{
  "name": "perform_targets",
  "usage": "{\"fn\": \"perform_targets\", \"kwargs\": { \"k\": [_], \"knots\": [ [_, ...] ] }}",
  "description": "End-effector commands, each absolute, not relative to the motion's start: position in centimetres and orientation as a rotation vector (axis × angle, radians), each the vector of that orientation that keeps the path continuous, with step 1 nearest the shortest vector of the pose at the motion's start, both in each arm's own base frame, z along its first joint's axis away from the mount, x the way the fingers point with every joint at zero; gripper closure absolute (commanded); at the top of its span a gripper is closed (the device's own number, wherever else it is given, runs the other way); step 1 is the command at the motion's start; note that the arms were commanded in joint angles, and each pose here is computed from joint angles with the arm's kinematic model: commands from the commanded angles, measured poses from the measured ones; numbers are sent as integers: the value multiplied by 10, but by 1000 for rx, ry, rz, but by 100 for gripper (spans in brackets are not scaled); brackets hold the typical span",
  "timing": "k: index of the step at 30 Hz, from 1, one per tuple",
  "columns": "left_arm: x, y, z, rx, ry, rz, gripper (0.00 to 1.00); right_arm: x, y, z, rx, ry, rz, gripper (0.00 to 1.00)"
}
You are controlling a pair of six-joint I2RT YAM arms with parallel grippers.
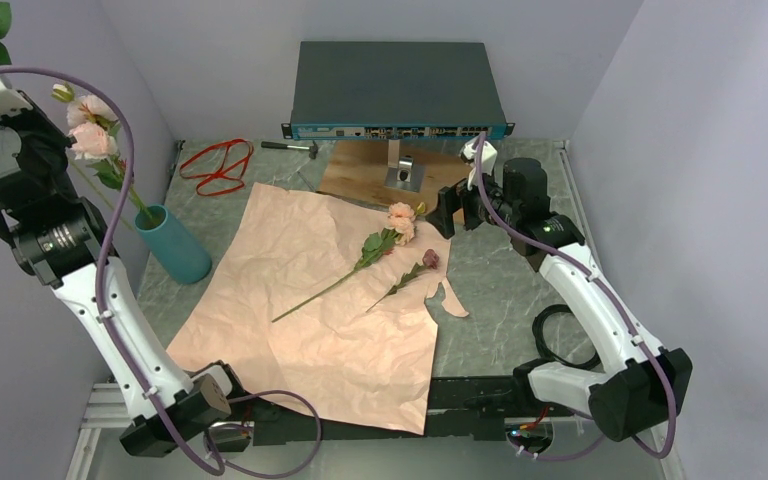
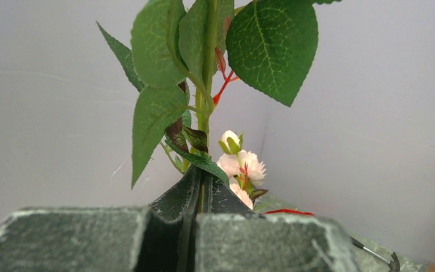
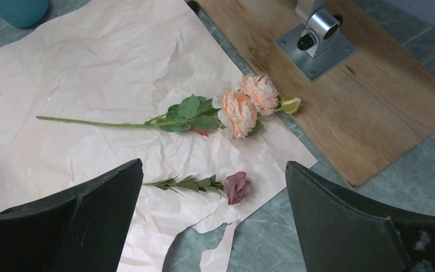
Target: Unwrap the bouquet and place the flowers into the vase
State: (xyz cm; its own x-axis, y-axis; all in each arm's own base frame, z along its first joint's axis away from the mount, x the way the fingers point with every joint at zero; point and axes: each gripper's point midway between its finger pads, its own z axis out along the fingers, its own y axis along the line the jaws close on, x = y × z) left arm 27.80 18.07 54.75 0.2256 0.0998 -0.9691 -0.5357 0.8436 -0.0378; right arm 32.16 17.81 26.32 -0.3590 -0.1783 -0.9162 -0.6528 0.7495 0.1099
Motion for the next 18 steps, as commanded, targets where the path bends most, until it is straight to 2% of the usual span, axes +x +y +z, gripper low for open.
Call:
{"fn": "perform_targets", "kwargs": {
  "k": [1, 8, 18],
  "knots": [
    [276, 169, 596, -335, 1145, 422, 100, 326, 181, 282, -631, 1866, 582, 0],
    [287, 164, 613, -332, 1144, 339, 100, 328, 180, 278, -640, 1879, 567, 0],
    [301, 166, 577, -335, 1221, 303, 100, 329, 181, 273, -639, 1896, 580, 0]
  ]
}}
